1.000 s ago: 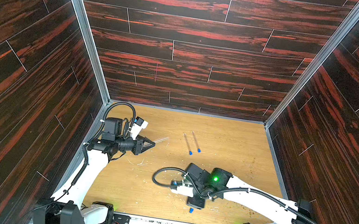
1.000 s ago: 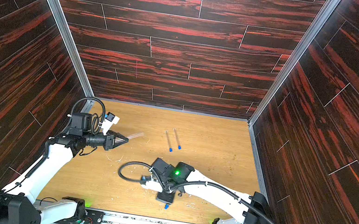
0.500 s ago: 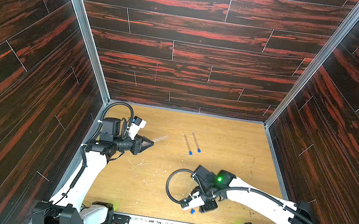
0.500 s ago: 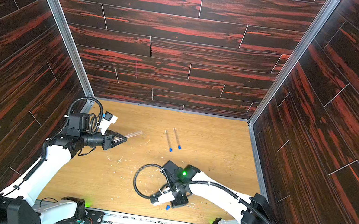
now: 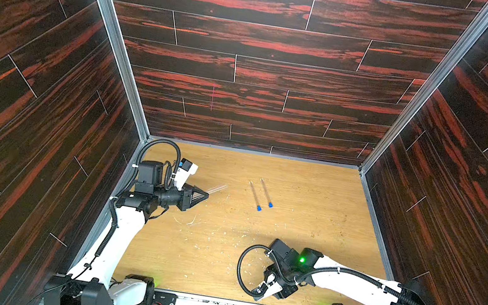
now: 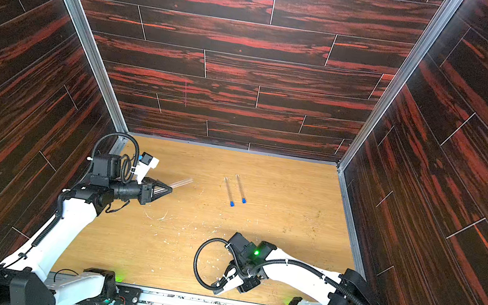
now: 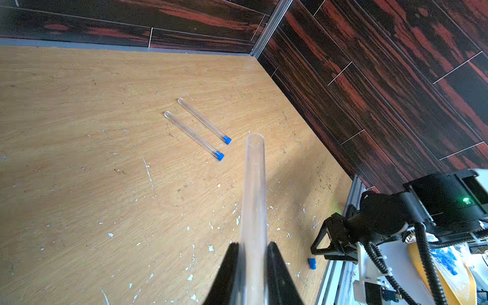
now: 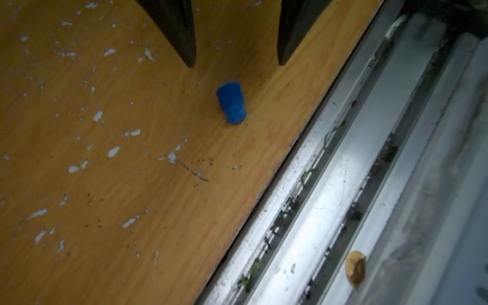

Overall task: Insert stoppers into test tubes
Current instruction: Pick up the stopper from the center of the board.

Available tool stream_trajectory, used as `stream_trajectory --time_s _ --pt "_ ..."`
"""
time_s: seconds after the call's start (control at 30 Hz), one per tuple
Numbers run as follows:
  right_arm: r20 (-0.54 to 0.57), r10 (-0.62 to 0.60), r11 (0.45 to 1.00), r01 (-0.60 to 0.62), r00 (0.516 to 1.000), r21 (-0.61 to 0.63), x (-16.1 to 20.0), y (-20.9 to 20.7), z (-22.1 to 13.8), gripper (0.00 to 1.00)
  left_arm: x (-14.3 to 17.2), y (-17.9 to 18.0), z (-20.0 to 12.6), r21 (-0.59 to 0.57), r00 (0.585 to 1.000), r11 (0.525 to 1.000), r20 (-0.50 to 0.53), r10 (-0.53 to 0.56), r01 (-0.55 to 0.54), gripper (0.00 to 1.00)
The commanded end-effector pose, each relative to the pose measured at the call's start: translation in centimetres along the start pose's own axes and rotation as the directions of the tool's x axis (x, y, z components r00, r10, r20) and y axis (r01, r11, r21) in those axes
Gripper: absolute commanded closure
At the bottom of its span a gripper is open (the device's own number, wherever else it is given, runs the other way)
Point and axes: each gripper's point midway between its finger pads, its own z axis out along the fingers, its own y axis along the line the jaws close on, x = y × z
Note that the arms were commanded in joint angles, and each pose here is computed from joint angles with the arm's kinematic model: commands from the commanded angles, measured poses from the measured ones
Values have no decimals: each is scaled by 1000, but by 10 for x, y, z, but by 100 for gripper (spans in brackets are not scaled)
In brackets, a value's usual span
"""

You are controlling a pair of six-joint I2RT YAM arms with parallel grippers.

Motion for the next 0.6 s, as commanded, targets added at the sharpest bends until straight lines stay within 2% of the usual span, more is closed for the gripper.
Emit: stream_trajectory --time_s 0.0,0.1,0.33,0.57 --pt "36 -54 998 54 998 27 -9 -4 1 49 -2 0 -1 10 1000 1000 9 5 -5 96" --pt "27 -72 997 71 997 33 -9 -4 2 51 -2 1 0 15 1000 1000 10 1 -1 96" --pt "17 -102 994 102 995 -38 -10 20 13 55 -2 0 0 13 1000 1000 11 1 -1 96" --pt "12 -66 997 67 998 -41 -9 24 20 57 -2 1 0 14 1000 1000 12 -2 2 96"
